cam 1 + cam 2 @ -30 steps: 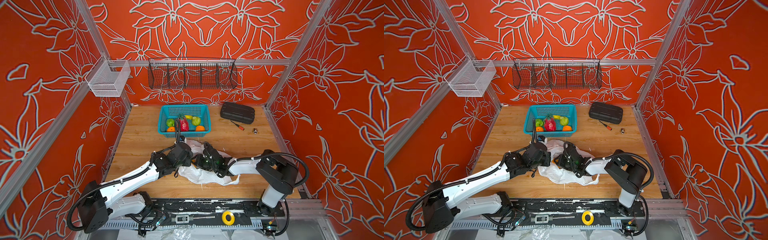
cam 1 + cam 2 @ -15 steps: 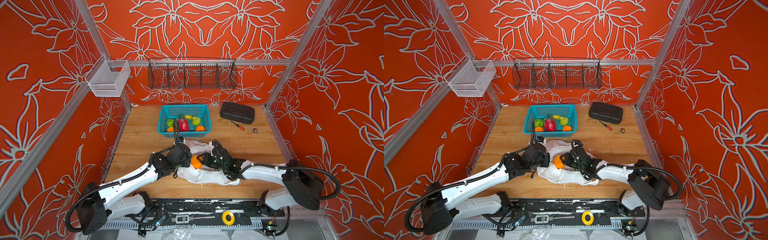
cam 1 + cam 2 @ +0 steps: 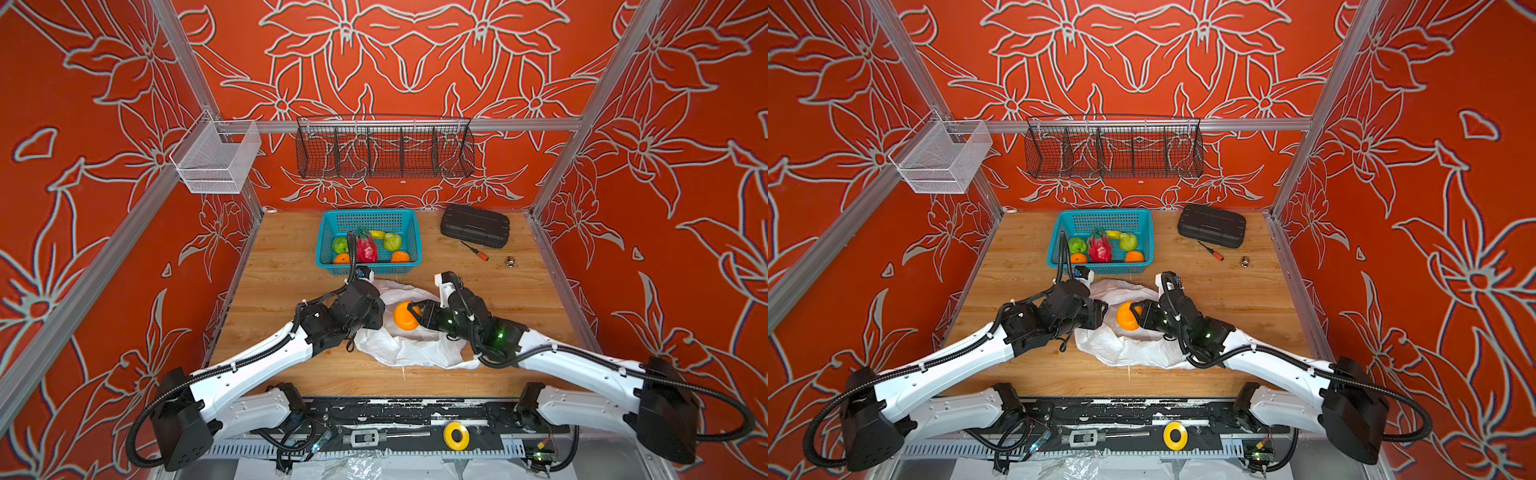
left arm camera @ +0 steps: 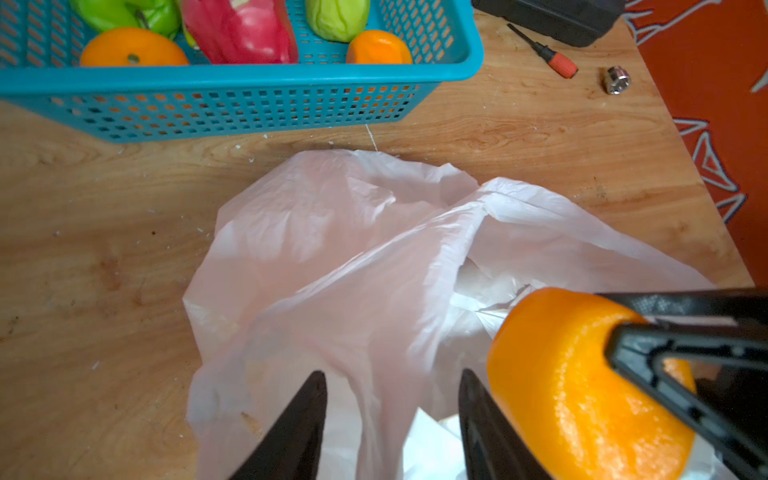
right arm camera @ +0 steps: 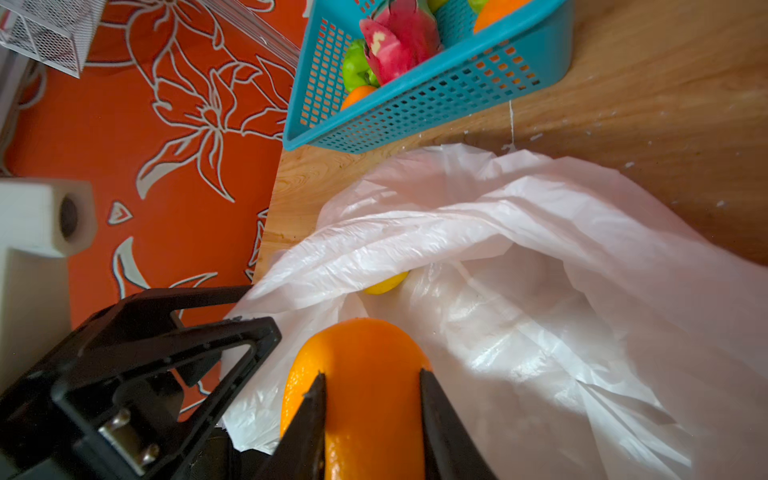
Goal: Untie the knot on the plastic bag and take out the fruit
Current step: 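Carry the orange to the teal basket with the right gripper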
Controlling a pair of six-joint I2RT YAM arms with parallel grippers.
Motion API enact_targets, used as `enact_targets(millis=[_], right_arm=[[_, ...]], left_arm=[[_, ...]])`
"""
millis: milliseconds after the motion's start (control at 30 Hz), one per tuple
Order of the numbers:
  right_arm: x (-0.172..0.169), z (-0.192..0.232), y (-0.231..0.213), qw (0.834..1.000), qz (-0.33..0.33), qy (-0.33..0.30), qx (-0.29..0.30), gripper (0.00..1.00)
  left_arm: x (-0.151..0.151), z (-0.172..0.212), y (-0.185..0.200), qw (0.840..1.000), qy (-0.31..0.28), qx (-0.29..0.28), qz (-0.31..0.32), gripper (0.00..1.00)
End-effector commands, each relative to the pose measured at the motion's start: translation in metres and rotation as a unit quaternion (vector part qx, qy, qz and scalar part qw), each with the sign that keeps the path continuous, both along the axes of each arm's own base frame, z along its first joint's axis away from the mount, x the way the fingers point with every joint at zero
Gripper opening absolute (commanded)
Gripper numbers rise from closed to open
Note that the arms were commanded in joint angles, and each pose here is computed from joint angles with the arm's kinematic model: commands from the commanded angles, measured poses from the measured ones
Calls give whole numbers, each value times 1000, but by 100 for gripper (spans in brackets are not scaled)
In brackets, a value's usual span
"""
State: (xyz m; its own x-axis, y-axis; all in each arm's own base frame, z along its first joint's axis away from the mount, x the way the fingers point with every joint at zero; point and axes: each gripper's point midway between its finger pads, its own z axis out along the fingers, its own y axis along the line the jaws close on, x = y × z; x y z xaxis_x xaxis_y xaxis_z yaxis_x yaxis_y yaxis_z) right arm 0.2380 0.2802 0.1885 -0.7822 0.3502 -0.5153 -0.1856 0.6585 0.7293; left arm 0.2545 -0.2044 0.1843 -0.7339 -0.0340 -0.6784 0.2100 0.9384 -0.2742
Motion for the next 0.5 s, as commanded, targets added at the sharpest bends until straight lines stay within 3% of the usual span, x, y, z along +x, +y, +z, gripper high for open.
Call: enact_targets(millis=[0, 267, 467], right_arm=[[11, 29, -10, 999, -16, -37, -11, 31], [53, 69, -25, 996, -43, -76, -35, 31], [101, 79, -17, 989, -34, -103, -104, 31]], left_arm=[[-2, 19, -1, 1000, -20, -3, -22, 57], [-16, 41, 6, 998, -40, -32, -34, 69], [-32, 54, 22, 996, -55, -58, -29, 84]])
